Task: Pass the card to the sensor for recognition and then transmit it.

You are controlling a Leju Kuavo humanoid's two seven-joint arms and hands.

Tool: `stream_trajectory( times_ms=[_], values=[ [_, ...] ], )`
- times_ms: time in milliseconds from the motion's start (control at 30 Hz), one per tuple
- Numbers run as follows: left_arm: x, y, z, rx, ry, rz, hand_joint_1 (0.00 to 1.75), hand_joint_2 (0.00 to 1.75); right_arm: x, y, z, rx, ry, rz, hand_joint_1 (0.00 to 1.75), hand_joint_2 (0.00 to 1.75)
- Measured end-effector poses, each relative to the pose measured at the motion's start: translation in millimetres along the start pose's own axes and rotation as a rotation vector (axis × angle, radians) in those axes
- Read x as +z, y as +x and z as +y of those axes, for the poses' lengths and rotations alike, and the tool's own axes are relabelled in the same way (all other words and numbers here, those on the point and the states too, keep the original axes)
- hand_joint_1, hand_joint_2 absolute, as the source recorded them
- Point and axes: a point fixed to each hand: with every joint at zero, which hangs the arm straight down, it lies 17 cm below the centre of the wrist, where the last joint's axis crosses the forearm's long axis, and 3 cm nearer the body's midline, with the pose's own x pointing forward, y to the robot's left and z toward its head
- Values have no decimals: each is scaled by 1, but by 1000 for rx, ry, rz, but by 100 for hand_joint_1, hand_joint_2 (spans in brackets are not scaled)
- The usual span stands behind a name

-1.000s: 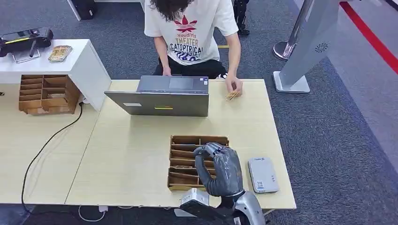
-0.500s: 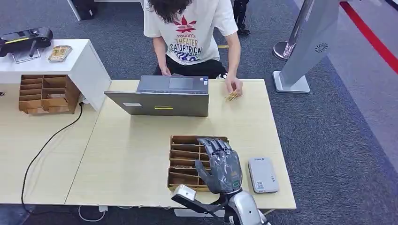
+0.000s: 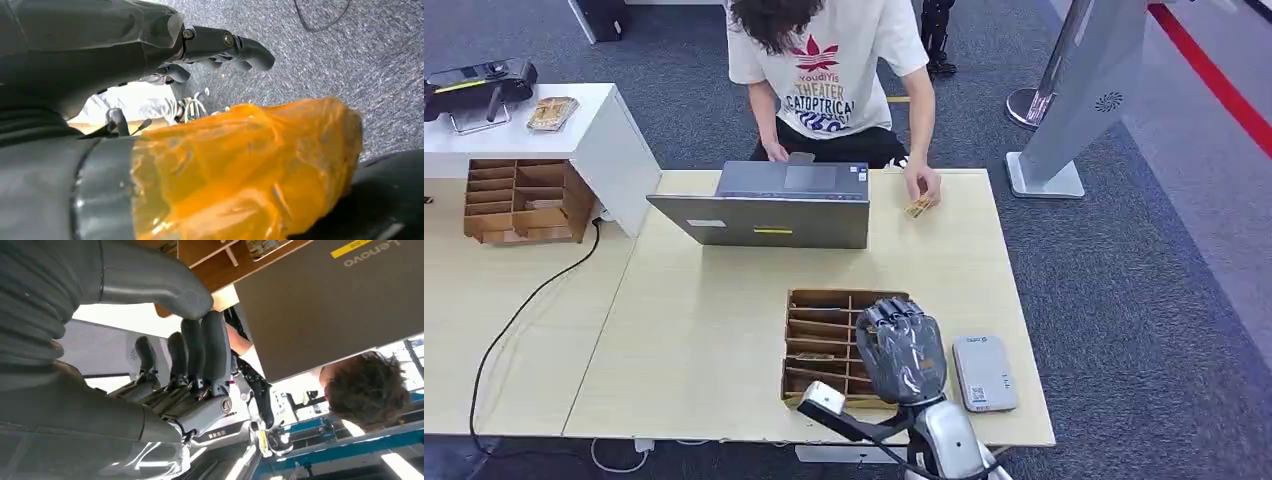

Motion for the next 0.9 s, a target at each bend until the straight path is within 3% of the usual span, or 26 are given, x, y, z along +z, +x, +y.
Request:
stream_trajectory(
  times_ms=[100, 267, 367, 800, 900],
  values=[
    [0, 0, 0, 0, 0, 0, 0, 0, 0, -2, 1, 5, 3, 3, 117, 175],
    [0, 0, 0, 4, -1, 0, 0, 0, 0, -2, 2, 6, 5, 3, 77, 175],
    [0, 0, 0, 3, -2, 0, 0, 0, 1, -3, 4, 7, 10, 5, 87, 175],
    [0, -1, -1, 8, -11, 0, 0, 0, 1, -13, 8, 22, 23, 23, 86, 175],
    [0, -1, -1, 9, -12, 0, 0, 0, 1, -13, 8, 23, 23, 24, 94, 175]
  ],
)
